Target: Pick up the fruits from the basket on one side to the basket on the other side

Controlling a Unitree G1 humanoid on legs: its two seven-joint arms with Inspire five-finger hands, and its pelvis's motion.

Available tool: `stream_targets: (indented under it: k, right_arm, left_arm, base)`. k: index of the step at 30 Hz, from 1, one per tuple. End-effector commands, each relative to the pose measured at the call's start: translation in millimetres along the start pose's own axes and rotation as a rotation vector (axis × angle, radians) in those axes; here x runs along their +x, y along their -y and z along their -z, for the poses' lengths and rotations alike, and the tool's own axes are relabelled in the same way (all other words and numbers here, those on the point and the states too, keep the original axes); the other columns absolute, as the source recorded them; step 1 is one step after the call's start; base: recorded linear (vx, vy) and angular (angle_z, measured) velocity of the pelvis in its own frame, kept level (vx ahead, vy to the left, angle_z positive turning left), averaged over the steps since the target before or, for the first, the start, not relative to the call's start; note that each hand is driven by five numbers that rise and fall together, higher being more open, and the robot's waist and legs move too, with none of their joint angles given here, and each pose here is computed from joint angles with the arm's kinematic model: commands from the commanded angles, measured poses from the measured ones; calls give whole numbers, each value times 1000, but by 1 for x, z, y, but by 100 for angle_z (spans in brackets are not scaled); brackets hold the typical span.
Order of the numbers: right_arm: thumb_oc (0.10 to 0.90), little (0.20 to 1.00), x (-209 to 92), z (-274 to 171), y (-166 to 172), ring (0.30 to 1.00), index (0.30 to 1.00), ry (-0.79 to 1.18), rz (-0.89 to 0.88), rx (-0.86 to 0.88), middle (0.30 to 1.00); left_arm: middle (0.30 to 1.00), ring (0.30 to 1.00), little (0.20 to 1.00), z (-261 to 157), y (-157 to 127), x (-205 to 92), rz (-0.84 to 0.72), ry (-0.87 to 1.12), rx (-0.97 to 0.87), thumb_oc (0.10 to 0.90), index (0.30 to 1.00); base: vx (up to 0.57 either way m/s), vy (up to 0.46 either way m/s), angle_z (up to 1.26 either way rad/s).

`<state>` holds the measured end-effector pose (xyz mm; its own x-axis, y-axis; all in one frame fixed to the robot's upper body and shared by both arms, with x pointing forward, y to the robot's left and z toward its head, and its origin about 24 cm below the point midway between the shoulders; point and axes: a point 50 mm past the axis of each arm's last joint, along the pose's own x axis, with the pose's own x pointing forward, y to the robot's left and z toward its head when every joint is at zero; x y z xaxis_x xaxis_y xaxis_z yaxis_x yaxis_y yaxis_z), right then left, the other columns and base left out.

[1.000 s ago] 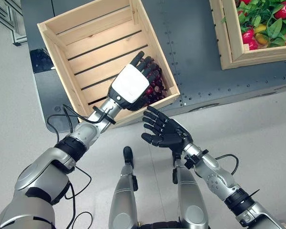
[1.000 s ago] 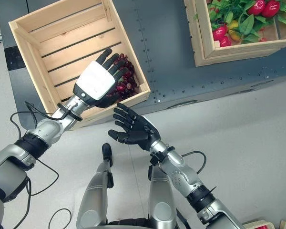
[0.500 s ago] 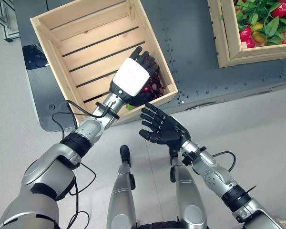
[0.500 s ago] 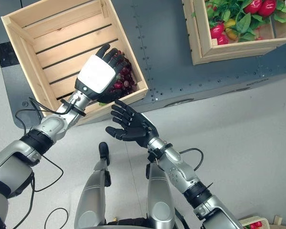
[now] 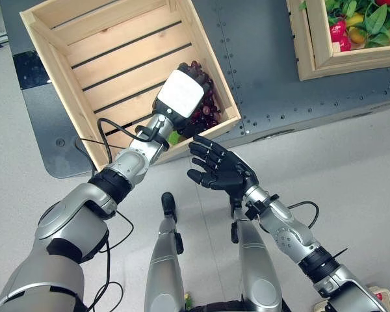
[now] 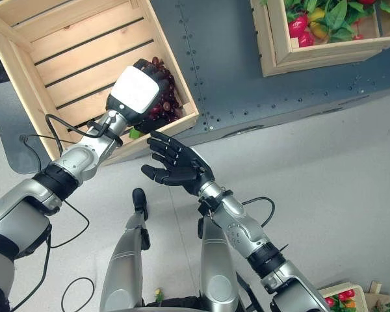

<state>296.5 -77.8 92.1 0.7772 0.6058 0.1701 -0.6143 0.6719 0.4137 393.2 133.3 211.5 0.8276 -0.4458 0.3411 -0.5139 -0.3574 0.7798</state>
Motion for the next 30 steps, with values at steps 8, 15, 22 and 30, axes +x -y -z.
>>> stream_targets:
  k: [8,15,22,30]
  right_arm:
    - [800,900,19,-29,-34,900,900,179,-116,78,900]
    - [800,900,18,-26,-31,900,900,178,-120,75,900]
    - [800,900,15,-25,-29,900,900,184,-117,60,900]
    - [800,900,8,-26,-26,900,900,185,-130,47,900]
  left_arm:
    - [505,505,505,-20,-21,22,84,94,10,536,505]
    - [300,300,300,-13,-12,19,111,53,73,400,300]
    - [300,300,300,-10,-12,17,79,67,96,400,300]
    - [300,300,300,1,-18,10,-91,49,43,400,300]
  base:
    - [0,0,0]
    - [0,0,0]
    - [0,0,0]
    - [-19,7,0]
